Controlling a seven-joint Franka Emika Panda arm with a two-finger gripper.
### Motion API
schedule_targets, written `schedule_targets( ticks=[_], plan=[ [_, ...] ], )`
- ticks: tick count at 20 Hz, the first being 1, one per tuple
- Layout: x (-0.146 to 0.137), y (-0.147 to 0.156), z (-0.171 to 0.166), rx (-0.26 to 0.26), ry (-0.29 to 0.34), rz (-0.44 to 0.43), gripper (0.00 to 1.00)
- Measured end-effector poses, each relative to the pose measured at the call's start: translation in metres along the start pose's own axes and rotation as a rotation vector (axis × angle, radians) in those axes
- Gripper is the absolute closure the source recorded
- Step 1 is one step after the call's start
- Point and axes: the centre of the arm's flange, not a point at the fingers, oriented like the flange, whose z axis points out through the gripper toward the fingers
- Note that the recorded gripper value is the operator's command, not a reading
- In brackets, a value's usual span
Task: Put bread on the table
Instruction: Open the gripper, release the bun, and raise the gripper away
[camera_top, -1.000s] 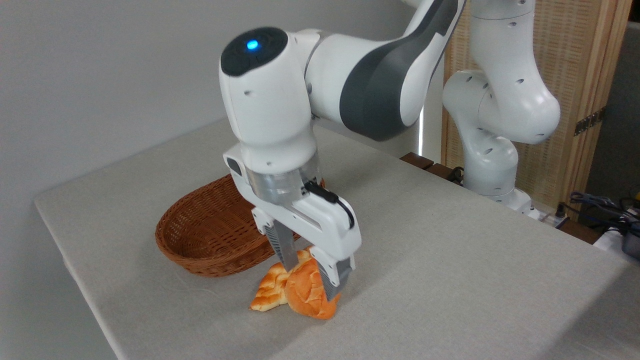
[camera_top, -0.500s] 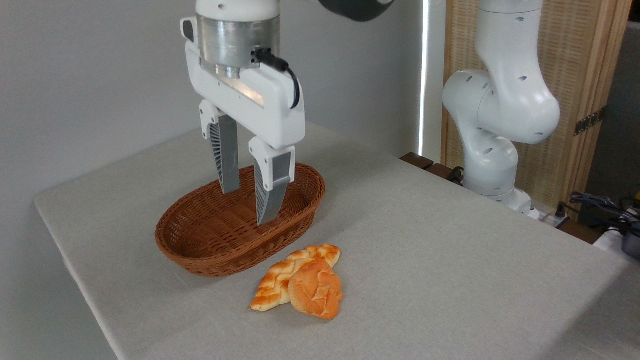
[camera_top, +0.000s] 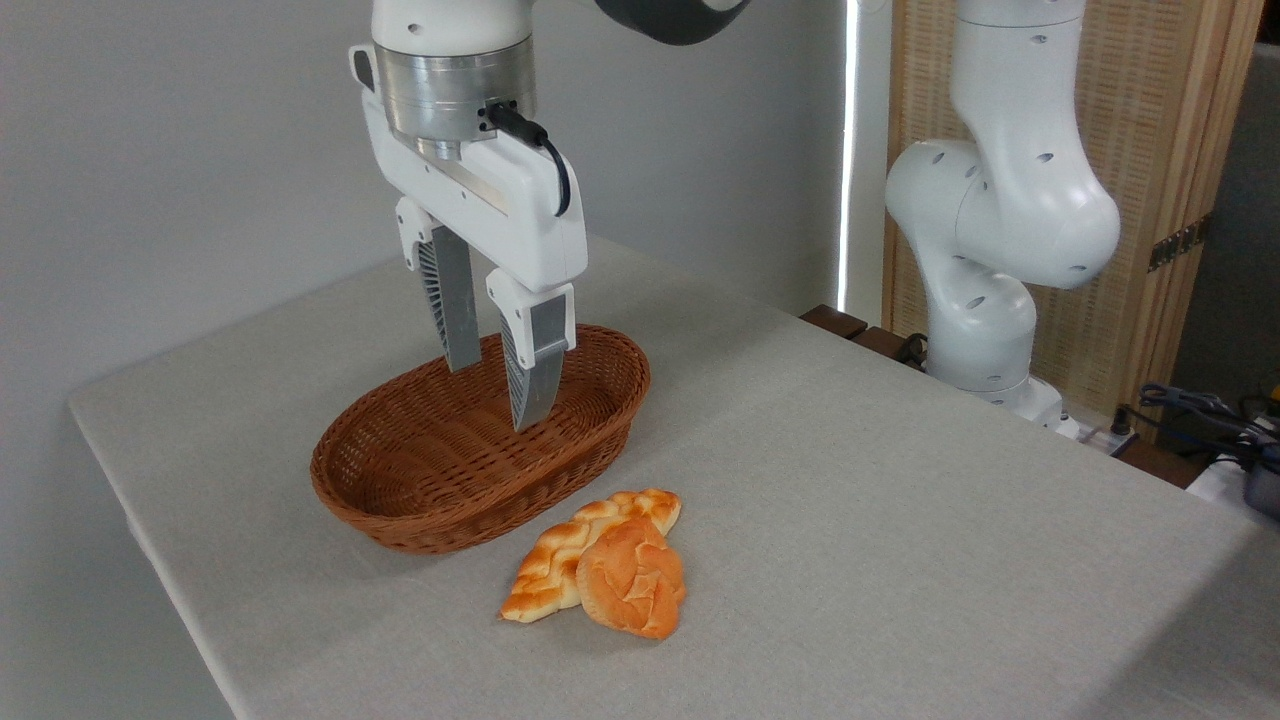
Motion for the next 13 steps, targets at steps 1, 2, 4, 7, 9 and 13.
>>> schedule_targets(
  ticks=[1, 2, 4, 7, 9, 13],
  plan=[
    [0.002, 0.002, 0.001, -0.001, -0.001, -0.021, 0.00],
    [0.004, 0.004, 0.001, -0.002, -0.002, -0.031, 0.00],
    [0.007, 0.007, 0.003, -0.005, -0.005, -0.042, 0.00],
    [0.016, 0.017, 0.010, 0.001, -0.044, -0.052, 0.00],
    [0.022, 0.023, 0.015, 0.013, -0.065, -0.064, 0.00],
    [0.023, 0.024, 0.016, 0.012, -0.067, -0.064, 0.00]
  ],
)
